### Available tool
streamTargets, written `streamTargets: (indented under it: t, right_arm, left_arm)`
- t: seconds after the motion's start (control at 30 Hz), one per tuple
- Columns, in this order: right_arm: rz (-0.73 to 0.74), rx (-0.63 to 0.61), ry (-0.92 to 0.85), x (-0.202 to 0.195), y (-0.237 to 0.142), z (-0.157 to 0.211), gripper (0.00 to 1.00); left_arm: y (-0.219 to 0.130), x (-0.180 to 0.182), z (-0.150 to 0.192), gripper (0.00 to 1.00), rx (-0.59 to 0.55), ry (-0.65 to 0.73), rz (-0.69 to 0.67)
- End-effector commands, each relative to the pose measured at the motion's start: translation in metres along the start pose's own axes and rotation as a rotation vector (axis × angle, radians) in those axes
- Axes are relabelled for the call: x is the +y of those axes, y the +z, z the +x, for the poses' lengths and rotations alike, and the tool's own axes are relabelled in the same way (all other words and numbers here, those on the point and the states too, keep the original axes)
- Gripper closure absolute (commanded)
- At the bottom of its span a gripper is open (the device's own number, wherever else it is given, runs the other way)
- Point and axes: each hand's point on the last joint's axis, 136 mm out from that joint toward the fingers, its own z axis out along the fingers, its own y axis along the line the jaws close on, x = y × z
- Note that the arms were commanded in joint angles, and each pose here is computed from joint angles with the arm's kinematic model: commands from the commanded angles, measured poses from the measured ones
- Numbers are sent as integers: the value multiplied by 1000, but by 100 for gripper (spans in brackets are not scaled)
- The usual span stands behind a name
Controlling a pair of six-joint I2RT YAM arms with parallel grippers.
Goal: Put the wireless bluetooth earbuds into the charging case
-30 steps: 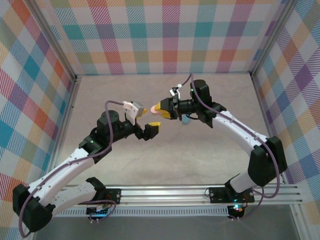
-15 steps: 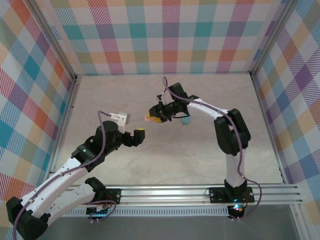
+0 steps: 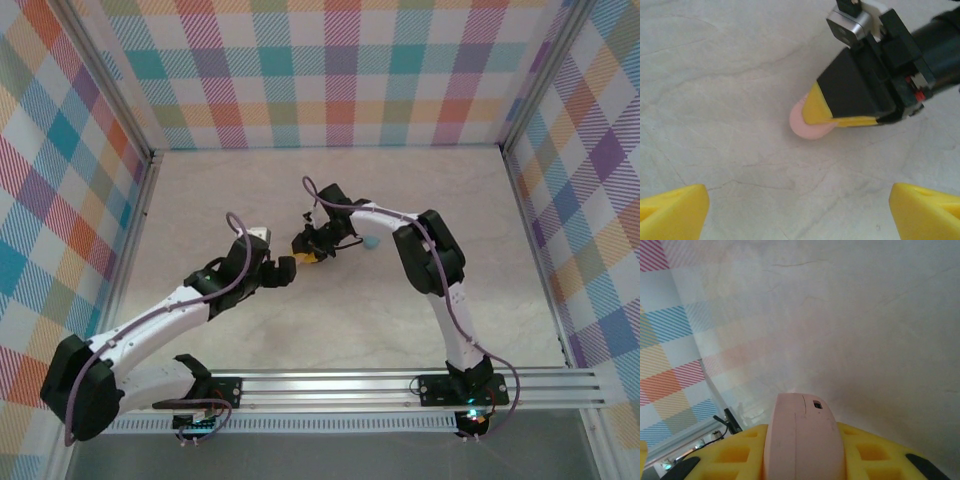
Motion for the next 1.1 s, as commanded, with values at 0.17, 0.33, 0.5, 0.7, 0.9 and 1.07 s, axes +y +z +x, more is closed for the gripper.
streamTargets:
  t: [0.17, 0.33, 0.5, 0.7, 0.9, 1.07]
  right_arm:
    - [171, 49, -19, -30, 2, 1, 67]
    - [260, 41, -39, -39, -5, -2, 62]
    - [307, 21, -65, -37, -15, -5, 58]
    - [344, -18, -97, -29, -30, -9, 51]
    - [425, -27, -156, -27, -50, -9, 46]
    - [446, -82, -173, -22, -63, -16, 46]
  left_arm:
    - [24, 9, -7, 10, -19, -105, -9]
    - [32, 10, -3, 10, 1, -110, -7]
    - [37, 9, -2, 10, 12, -106, -3]
    - [37, 6, -5, 10, 19, -91, 8]
    - [66, -8, 1, 11, 64, -112, 63]
    - [72, -19, -8, 11, 51, -77, 106]
